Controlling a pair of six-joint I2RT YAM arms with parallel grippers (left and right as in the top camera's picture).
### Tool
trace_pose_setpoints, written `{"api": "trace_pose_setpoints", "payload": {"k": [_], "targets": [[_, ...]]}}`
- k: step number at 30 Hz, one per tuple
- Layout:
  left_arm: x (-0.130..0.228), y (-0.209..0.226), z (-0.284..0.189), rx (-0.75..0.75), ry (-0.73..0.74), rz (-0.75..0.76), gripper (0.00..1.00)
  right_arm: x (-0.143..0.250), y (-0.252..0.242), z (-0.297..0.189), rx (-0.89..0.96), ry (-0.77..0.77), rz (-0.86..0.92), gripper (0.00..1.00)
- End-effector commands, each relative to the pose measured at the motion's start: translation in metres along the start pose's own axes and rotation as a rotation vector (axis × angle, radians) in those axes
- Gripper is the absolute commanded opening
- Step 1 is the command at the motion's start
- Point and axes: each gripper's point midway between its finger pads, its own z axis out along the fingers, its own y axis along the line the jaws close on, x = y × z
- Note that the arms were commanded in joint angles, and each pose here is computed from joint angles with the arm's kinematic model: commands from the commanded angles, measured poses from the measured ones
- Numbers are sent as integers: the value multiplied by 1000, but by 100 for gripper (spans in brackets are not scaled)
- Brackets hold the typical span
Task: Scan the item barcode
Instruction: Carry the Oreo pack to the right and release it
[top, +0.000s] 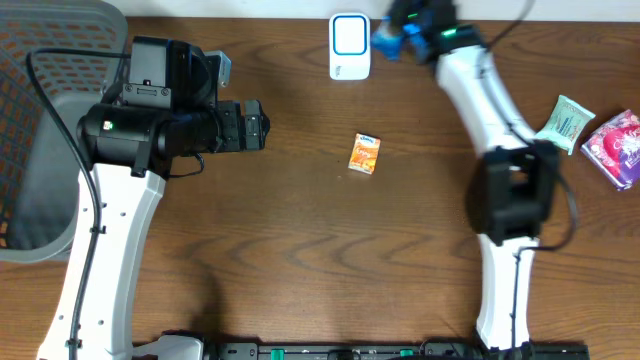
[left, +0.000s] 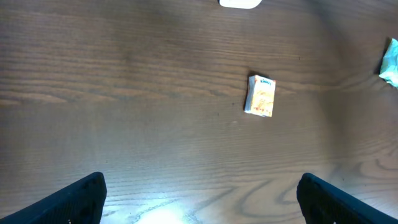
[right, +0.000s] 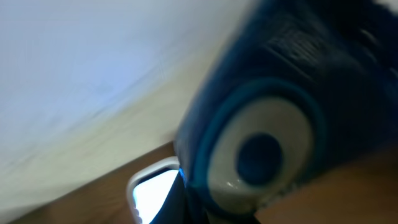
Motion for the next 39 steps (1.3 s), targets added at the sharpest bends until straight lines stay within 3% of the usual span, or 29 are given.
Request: {"api": "trace_pose_setpoints", "payload": {"k": [1,8,15,16,17,18,19,20,23,27,32,36,39], "targets": [[1,3,1,-11,4,-5,98,-84,-44,-62,89,-103,-79,1],[1,3,1,-11,4,-5,98,-60,-226,-84,537,196,-241,1],[1,3,1,-11,3,-5,98,-40,-324,-91,659,364,-222,1],[1,3,1,-11,3,-5,98,-41,-334,-93,679,363,-211,11],[1,3,1,-11,3,-5,98,-43,-341,-96,689,362,-201,30],[1,3,1,-11,3,-5,98,-45,-347,-99,698,360,-186,55],[1,3,1,-11,3,-5,98,-45,-348,-100,700,360,-184,66],[1,3,1,-11,3,-5,98,-44,-354,-103,704,368,-171,83],[1,3,1,-11,3,-5,98,-32,-349,-104,653,421,-150,94],[1,3,1,-11,3,-5,98,0,-304,-91,401,535,-84,94],[1,3,1,-11,3,-5,98,57,-213,-97,32,759,13,91],[1,3,1,-11,3,-5,98,116,-158,-120,-54,982,-79,94],[1,3,1,-11,3,-5,98,144,-131,-126,-80,1055,-177,98]]}}
